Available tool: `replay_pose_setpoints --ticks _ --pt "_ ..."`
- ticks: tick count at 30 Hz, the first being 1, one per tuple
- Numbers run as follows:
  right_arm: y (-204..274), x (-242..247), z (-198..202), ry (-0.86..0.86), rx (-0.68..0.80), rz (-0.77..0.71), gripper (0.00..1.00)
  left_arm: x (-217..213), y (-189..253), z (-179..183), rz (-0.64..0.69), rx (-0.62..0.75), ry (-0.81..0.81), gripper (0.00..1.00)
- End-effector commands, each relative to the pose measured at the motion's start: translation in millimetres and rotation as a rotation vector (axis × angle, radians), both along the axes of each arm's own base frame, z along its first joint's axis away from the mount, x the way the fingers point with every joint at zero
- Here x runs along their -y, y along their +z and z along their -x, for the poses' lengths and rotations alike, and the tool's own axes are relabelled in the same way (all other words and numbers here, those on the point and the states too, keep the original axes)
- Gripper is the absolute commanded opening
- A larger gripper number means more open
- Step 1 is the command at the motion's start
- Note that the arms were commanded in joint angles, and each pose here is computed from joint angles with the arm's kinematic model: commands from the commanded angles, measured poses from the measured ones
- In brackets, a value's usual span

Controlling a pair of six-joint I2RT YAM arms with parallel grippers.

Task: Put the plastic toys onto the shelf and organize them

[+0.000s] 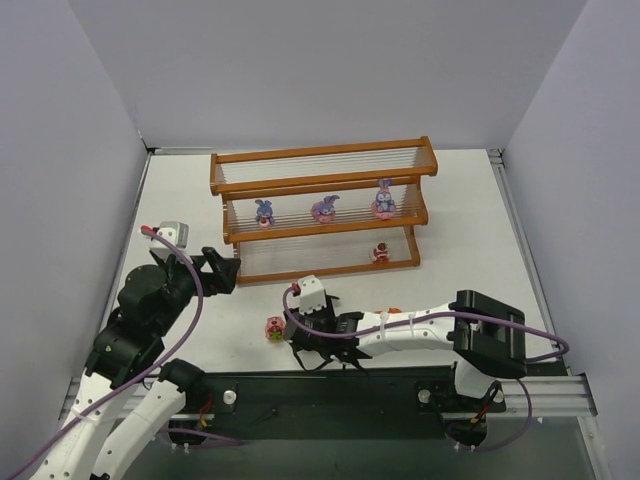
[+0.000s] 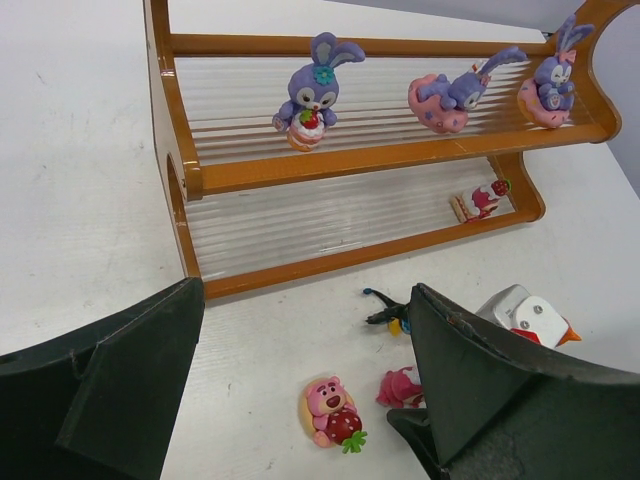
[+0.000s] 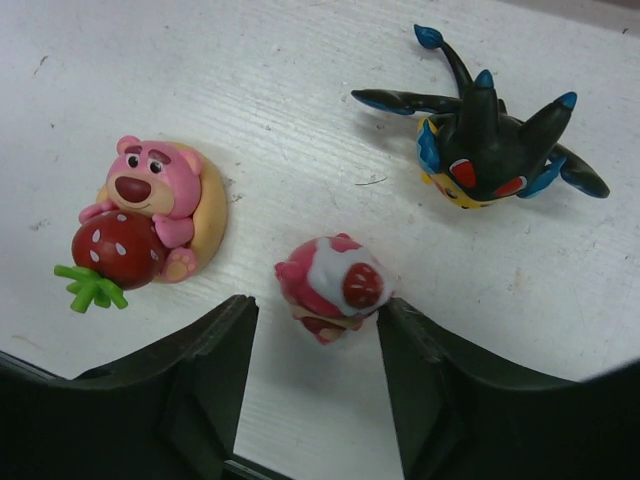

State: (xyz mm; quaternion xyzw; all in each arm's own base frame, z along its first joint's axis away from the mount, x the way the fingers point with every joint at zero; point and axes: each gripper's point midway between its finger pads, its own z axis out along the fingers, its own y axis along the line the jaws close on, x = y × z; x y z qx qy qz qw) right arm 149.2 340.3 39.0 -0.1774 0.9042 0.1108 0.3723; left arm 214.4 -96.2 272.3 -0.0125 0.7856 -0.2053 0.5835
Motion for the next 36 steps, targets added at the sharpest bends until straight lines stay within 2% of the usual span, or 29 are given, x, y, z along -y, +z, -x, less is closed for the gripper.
replay_pose_setpoints --ticks 1,8,12,14,16,19,20,23,27,30,36 --pt "12 -6 -12 -0.044 0.068 0.003 0.49 0 21 6 0.015 0.05 -0.02 0.93" --pt "10 -4 -20 -0.056 0.083 0.028 0.49 2 19 5 0.011 0.05 -0.033 0.93" --pt "11 -2 -23 -0.065 0.084 0.028 0.53 3 19 4 0.012 0.049 -0.032 0.93" --pt "12 -2 -23 -0.063 0.087 0.03 0.53 2 20 4 0.013 0.054 -0.029 0.93" --pt "12 -2 -24 -0.061 0.089 0.03 0.48 2 19 3 0.014 0.049 -0.026 0.93" --pt "14 -1 -24 -0.062 0.09 0.026 0.31 3 19 2 0.015 0.048 -0.026 0.93" --pt "15 -1 -24 -0.062 0.093 0.023 0.21 3 19 2 0.017 0.049 -0.026 0.93" --pt "22 0 -25 -0.064 0.102 0.011 0.09 2 19 2 0.018 0.049 -0.022 0.93" --pt "46 5 -29 -0.079 0.134 -0.017 0.05 2 18 2 0.017 0.045 -0.018 0.93" --pt "81 10 -36 -0.093 0.171 -0.071 0.05 1 17 2 0.016 0.043 -0.013 0.93" --pt "112 42 -70 -0.187 0.189 -0.112 0.05 0 18 1 0.028 0.046 -0.003 0.93"
